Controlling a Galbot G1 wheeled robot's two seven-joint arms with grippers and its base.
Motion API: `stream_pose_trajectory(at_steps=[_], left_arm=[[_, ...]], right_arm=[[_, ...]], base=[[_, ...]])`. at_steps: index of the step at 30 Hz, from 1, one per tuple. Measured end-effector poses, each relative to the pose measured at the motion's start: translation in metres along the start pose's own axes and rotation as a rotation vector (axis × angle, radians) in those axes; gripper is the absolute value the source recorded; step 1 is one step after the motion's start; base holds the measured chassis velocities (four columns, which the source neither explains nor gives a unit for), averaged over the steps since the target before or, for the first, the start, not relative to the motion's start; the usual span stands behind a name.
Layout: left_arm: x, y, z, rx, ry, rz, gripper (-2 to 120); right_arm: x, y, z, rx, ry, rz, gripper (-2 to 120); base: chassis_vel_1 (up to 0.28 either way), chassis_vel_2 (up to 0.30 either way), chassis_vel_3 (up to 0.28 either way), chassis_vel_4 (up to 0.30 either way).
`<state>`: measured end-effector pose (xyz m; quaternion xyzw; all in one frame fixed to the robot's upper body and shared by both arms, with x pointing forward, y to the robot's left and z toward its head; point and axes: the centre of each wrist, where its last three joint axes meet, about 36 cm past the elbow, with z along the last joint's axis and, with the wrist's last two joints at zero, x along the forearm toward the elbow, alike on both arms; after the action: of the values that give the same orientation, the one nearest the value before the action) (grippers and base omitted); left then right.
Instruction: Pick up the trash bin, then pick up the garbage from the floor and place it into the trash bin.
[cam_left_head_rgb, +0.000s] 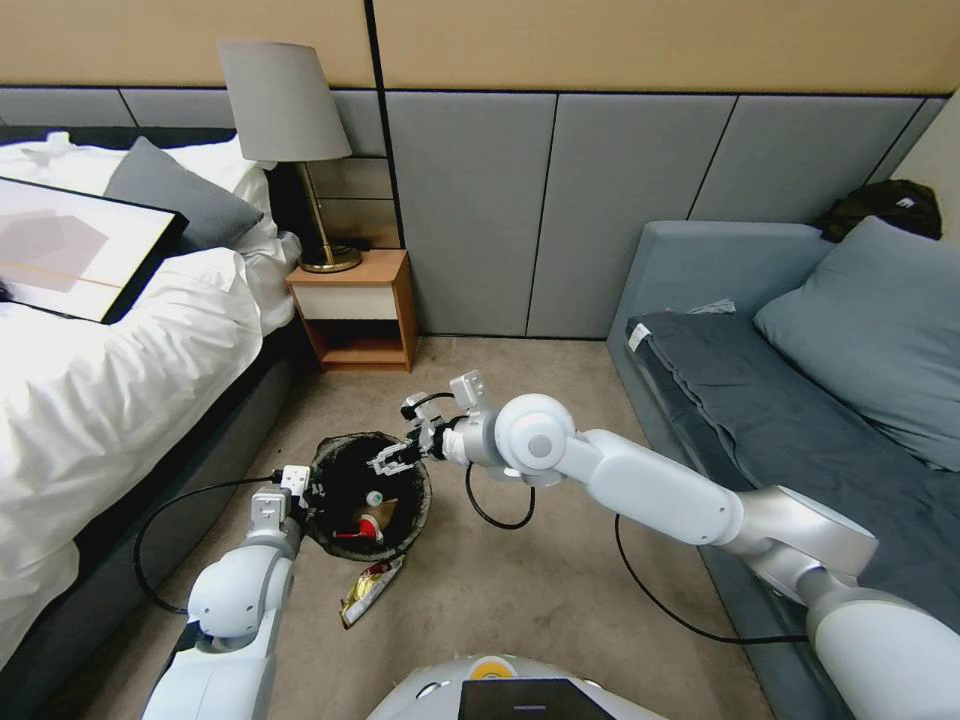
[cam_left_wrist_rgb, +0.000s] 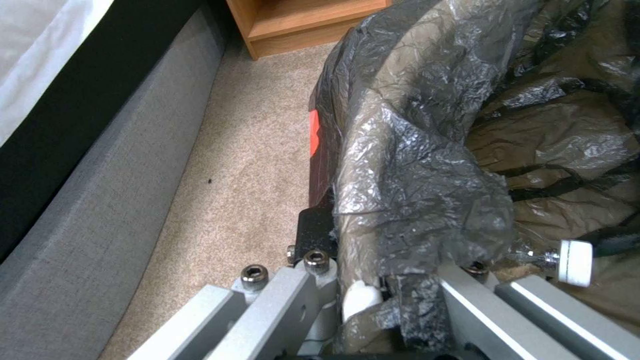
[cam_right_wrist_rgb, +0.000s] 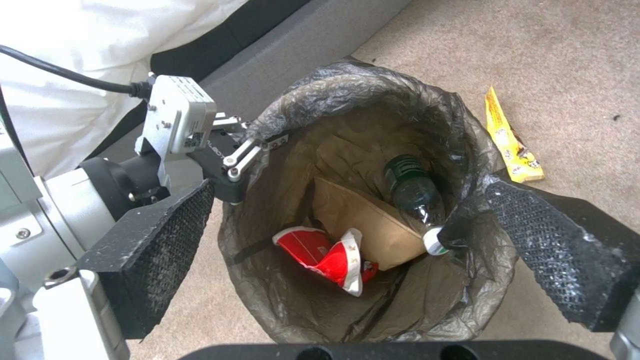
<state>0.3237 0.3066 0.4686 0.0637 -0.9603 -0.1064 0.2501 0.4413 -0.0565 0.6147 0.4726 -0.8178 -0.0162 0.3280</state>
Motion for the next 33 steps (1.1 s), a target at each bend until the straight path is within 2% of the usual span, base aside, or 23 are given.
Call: stream_pose_trajectory(at_steps=[3,4,5,7,8,9,11,12,13,15,16,18,19,20,22,23,25,26,28,29,31,32,33], left_arm=[[0.001,0.001,-0.002,-0.004,-0.005,0.000,0],[0.003,0.002,-0.003,-0.005,-0.009,0.000,0],[0.003,0.002,-0.003,-0.005,-0.009,0.000,0],[0.006,0.004,-0.004,-0.008,-0.015,-0.001,0],[0.009,0.005,-0.006,-0.007,-0.024,-0.001,0],[0.009,0.005,-0.006,-0.007,-0.024,-0.001,0],[0.012,0.005,-0.009,-0.006,-0.033,0.001,0],[0.014,0.005,-0.010,-0.005,-0.039,0.003,0],[0.014,0.005,-0.010,-0.005,-0.039,0.003,0],[0.016,0.005,-0.011,-0.004,-0.044,0.004,0],[0.017,0.004,-0.012,-0.003,-0.047,0.005,0],[0.018,0.004,-0.012,-0.003,-0.047,0.006,0],[0.019,0.004,-0.012,-0.003,-0.047,0.007,0],[0.019,0.004,-0.012,-0.003,-0.047,0.007,0],[0.021,0.004,-0.013,-0.006,-0.051,0.006,0],[0.021,0.004,-0.013,-0.006,-0.051,0.006,0],[0.023,0.005,-0.015,-0.009,-0.059,0.003,0],[0.023,0.005,-0.015,-0.009,-0.059,0.003,0],[0.026,0.005,-0.016,-0.006,-0.063,0.005,0],[0.026,0.005,-0.016,-0.006,-0.063,0.005,0],[0.027,0.005,-0.015,0.000,-0.061,0.004,0],[0.027,0.005,-0.015,0.000,-0.061,0.004,0],[0.027,0.004,-0.014,0.005,-0.059,0.006,0]], right_arm=[[0.013,-0.002,-0.006,0.008,-0.071,0.046,100],[0.025,-0.010,-0.009,0.025,-0.158,0.118,100],[0.025,-0.010,-0.009,0.025,-0.158,0.118,100],[0.046,-0.031,-0.012,0.073,-0.287,0.249,100],[0.064,-0.049,-0.010,0.095,-0.366,0.349,100],[0.064,-0.049,-0.010,0.095,-0.366,0.349,100],[0.079,-0.069,0.001,0.122,-0.439,0.463,100],[0.094,-0.089,0.016,0.155,-0.505,0.577,100],[0.094,-0.089,0.016,0.155,-0.505,0.577,100],[0.112,-0.107,0.028,0.168,-0.569,0.684,100],[0.131,-0.123,0.044,0.148,-0.615,0.779,100],[0.136,-0.128,0.051,0.144,-0.625,0.807,100],[0.148,-0.142,0.075,0.154,-0.645,0.894,100],[0.148,-0.142,0.075,0.154,-0.645,0.894,100],[0.159,-0.156,0.117,0.192,-0.641,1.004,100],[0.159,-0.156,0.117,0.192,-0.641,1.004,100],[0.164,-0.157,0.153,0.186,-0.637,1.064,100],[0.164,-0.157,0.153,0.186,-0.637,1.064,100],[0.160,-0.153,0.187,0.185,-0.642,1.110,100],[0.160,-0.153,0.187,0.185,-0.642,1.110,100],[0.153,-0.145,0.217,0.193,-0.646,1.138,100],[0.153,-0.145,0.217,0.193,-0.646,1.138,100],[0.147,-0.138,0.230,0.183,-0.655,1.138,100]], base=[[0.000,0.000,0.000,0.000],[0.000,0.000,0.000,0.000],[0.000,0.000,0.000,0.000],[0.000,0.000,0.000,0.000],[0.000,0.000,0.000,0.000],[0.000,0.000,0.000,0.000],[0.000,0.000,0.000,0.000],[0.000,0.000,0.000,0.000],[0.000,0.000,0.000,0.000],[0.000,0.000,0.000,0.000],[0.000,0.000,0.000,0.000],[0.000,0.000,0.000,0.000],[0.000,0.000,0.000,0.000],[0.000,0.000,0.000,0.000],[0.000,0.000,0.000,0.000],[0.000,0.000,0.000,0.000],[0.000,0.000,0.000,0.000],[0.000,0.000,0.000,0.000],[0.000,0.000,0.000,0.000],[0.000,0.000,0.000,0.000],[0.000,0.000,0.000,0.000],[0.000,0.000,0.000,0.000],[0.000,0.000,0.000,0.000]])
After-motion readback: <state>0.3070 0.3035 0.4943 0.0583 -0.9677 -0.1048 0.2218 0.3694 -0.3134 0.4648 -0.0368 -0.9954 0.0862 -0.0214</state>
